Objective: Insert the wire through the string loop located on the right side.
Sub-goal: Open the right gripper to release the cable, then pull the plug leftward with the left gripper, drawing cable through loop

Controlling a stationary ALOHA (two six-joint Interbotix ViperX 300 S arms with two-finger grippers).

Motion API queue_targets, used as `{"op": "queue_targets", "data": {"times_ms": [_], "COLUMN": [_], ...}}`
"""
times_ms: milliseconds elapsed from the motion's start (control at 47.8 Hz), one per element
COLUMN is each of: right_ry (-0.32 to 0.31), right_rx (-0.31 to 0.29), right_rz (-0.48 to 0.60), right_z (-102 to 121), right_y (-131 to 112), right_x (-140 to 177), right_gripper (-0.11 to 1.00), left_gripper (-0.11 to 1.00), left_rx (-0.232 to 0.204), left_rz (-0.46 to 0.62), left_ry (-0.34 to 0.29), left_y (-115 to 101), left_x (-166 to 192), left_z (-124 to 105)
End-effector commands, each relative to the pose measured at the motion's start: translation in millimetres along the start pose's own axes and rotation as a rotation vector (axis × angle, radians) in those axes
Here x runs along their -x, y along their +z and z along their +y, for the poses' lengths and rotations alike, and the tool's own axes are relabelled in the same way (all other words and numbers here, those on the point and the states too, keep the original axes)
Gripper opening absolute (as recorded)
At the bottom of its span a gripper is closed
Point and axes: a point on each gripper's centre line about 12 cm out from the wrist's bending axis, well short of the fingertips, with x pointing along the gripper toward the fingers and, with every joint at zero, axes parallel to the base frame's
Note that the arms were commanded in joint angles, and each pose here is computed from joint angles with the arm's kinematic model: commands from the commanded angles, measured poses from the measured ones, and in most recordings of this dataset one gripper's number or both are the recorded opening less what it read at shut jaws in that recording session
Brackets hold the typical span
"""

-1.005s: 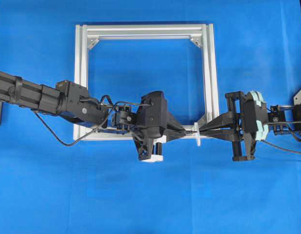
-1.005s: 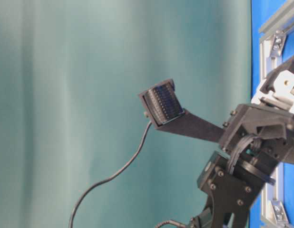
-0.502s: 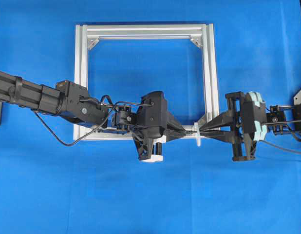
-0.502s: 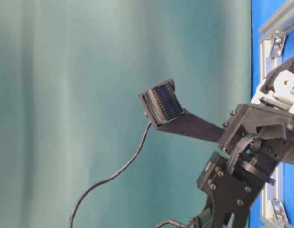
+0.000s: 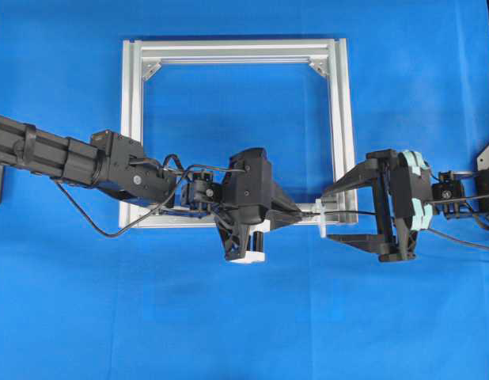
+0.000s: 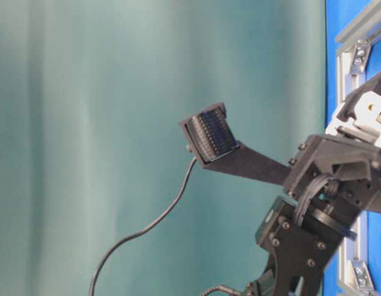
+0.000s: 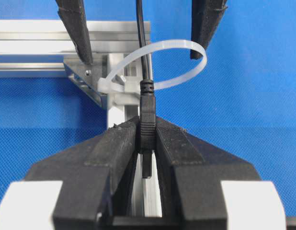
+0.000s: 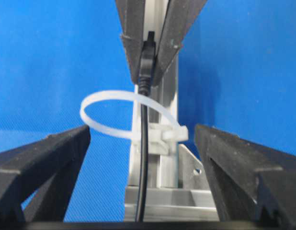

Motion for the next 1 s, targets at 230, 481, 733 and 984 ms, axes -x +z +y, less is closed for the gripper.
{"op": "queue_targets", "data": {"times_ms": [230, 481, 733, 984], "right_ry": [0.002, 0.002, 0.003, 0.004], "right_rx": [-0.005, -0.003, -0.001, 0.000], "right_rz": [-0.026, -0.027, -0.025, -0.024], "right_z": [1, 1, 1, 1], "right_y": [7, 7, 7, 6], "right_x": [1, 1, 1, 1], "right_gripper": [0.94, 0.94, 0.94, 0.94], "left_gripper": [0.08, 0.08, 0.08, 0.08], "left_rx": [-0.002, -0.001, 0.002, 0.023], "left_rz": [-0.043, -0.038, 0.015, 0.087], "left_ry": [-0.003, -0.003, 0.002, 0.004], "left_y": [17, 16, -9, -44], "left_x": [11, 56, 102, 146], "left_z": [-1, 1, 5, 7]}}
